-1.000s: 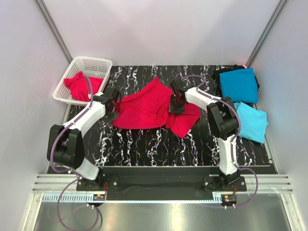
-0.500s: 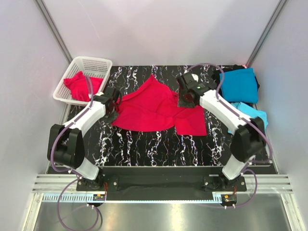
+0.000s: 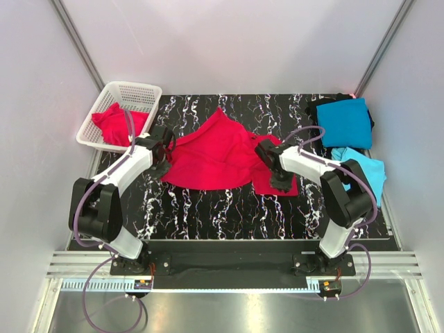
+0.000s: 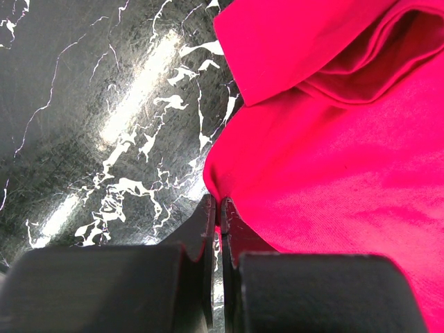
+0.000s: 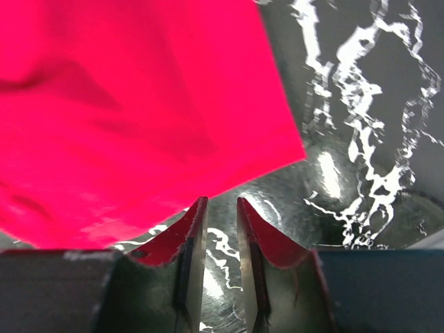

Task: Fold and stack the t-shirts
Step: Flatten the tshirt out

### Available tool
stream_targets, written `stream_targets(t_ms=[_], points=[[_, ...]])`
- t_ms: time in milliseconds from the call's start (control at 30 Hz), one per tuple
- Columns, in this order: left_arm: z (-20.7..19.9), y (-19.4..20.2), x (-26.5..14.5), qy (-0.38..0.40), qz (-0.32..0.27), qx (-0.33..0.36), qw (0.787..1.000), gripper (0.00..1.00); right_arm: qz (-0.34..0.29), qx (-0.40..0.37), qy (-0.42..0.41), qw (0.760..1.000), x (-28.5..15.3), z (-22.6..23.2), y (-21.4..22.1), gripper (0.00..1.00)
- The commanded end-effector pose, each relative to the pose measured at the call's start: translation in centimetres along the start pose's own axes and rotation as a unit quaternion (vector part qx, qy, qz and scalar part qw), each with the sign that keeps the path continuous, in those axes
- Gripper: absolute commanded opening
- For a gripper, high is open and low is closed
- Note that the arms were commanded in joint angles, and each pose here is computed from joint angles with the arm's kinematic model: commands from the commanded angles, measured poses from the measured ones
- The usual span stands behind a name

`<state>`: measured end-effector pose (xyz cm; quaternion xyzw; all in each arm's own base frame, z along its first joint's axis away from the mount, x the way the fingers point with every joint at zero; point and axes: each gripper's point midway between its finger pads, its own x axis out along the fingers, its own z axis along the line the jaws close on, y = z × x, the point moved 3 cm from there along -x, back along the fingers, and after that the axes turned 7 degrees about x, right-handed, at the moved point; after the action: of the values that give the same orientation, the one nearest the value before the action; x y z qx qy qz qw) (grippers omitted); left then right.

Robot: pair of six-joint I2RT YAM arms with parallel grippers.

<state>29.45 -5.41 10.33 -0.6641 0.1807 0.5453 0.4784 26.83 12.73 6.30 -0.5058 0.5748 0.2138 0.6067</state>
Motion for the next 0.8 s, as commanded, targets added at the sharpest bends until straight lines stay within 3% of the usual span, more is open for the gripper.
stream_targets(t_ms=[0,200,300,333,567,767], points=[[-0.7,-0.8,-0.6,0.019,-0.015,-0.001,1.000,0.00,-0.047,0.058,-0.005,0.997,-1.2,-0.7,-1.2,0.31],[-0.8,-0.6,-0.5,0.023,-0.013,0.000,1.000,0.00,-0.028,0.048,0.027,0.998,0.7,-1.8,0.1,0.36],[-0.6,-0.5,-0.6,0.022,-0.014,0.001,1.000,0.00,-0.026,0.058,0.040,0.997,1.4,-2.8,-0.1,0.52],[-0.6,-0.5,-0.6,0.021,-0.014,0.001,1.000,0.00,-0.026,0.062,0.041,0.997,1.4,-3.1,-0.3,0.53],[-0.6,-0.5,-0.6,0.020,-0.014,0.003,1.000,0.00,-0.038,0.099,0.036,0.994,1.4,-5.7,-3.9,0.54],[-0.5,-0.5,-0.6,0.020,-0.015,0.004,1.000,0.00,-0.020,0.088,-0.023,0.996,1.9,-4.4,-4.1,0.52]])
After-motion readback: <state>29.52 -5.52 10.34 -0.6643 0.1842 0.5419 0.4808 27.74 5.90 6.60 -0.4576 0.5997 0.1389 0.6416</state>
